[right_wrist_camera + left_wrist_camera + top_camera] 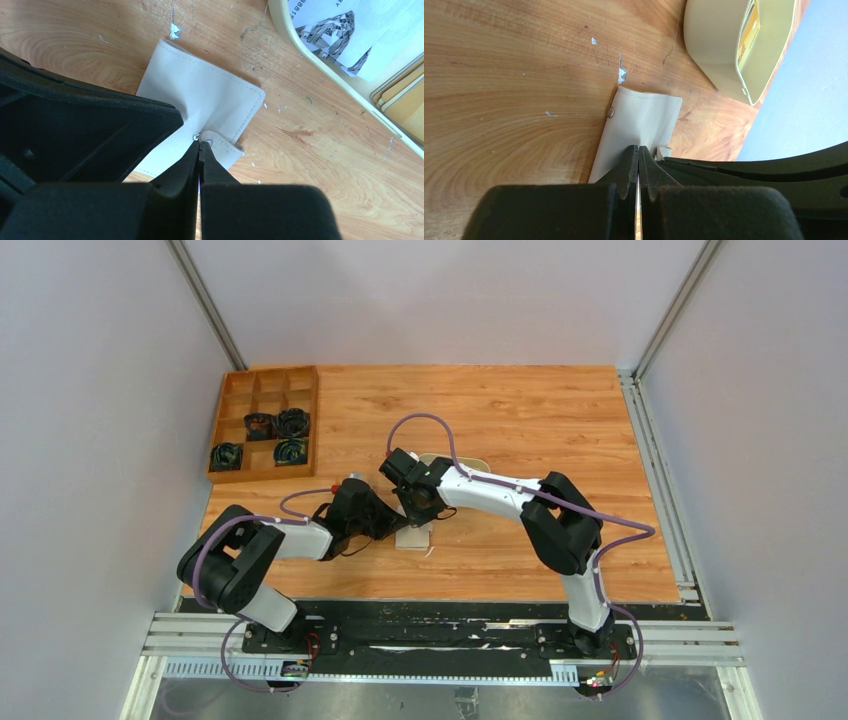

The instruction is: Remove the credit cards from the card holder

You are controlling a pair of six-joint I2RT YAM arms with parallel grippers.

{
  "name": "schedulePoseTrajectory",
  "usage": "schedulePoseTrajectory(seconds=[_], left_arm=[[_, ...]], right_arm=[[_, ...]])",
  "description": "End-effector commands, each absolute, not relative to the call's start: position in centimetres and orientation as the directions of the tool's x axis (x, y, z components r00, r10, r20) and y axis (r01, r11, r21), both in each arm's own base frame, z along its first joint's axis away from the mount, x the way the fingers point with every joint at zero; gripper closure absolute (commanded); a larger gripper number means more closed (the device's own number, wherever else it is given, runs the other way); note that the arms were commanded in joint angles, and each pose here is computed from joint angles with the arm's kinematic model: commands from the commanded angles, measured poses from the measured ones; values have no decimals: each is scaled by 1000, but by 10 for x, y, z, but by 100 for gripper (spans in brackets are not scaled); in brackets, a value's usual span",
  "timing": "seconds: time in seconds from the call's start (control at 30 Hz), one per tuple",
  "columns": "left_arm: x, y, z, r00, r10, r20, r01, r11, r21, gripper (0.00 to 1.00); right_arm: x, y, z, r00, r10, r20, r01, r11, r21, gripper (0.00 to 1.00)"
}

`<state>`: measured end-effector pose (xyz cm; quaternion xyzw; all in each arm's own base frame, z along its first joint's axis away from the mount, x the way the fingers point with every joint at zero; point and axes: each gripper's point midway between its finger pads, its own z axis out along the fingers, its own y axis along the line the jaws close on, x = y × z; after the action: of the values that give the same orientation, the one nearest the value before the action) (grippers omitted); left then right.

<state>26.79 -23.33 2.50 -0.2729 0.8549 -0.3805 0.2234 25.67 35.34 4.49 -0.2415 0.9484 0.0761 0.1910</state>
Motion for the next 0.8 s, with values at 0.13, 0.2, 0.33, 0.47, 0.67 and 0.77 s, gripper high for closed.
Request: schedulePoseTrajectory(seconds=[0.13, 0.2, 0.33, 0.47, 0.67, 0.77], left_arm=[[249, -225, -2, -783, -601, -157, -345, 630, -695, 100], [249, -225, -2, -783, -602, -158, -343, 630, -697, 100], [250, -225, -2, -783, -602, -157, -344, 630, -696, 100], [248, -224, -4, -783, -602, -157, -348, 632, -693, 100], [247, -223, -4, -782, -603, -154, -350, 631, -692, 100], [247, -223, -4, -782, -603, -156, -350, 632, -691, 100]], right_arm=[[254, 356, 52, -805, -414, -424, -486, 871, 74, 100], [254, 358, 53, -805, -413, -426, -488, 869, 79, 100], [254, 358, 52, -804, -414, -426, -490, 868, 81, 100], [251, 359, 47, -811, -416, -412, -491, 866, 92, 100], [245, 358, 34, -826, -415, -381, -485, 868, 105, 100], [243, 358, 27, -839, -401, -368, -474, 871, 131, 100]])
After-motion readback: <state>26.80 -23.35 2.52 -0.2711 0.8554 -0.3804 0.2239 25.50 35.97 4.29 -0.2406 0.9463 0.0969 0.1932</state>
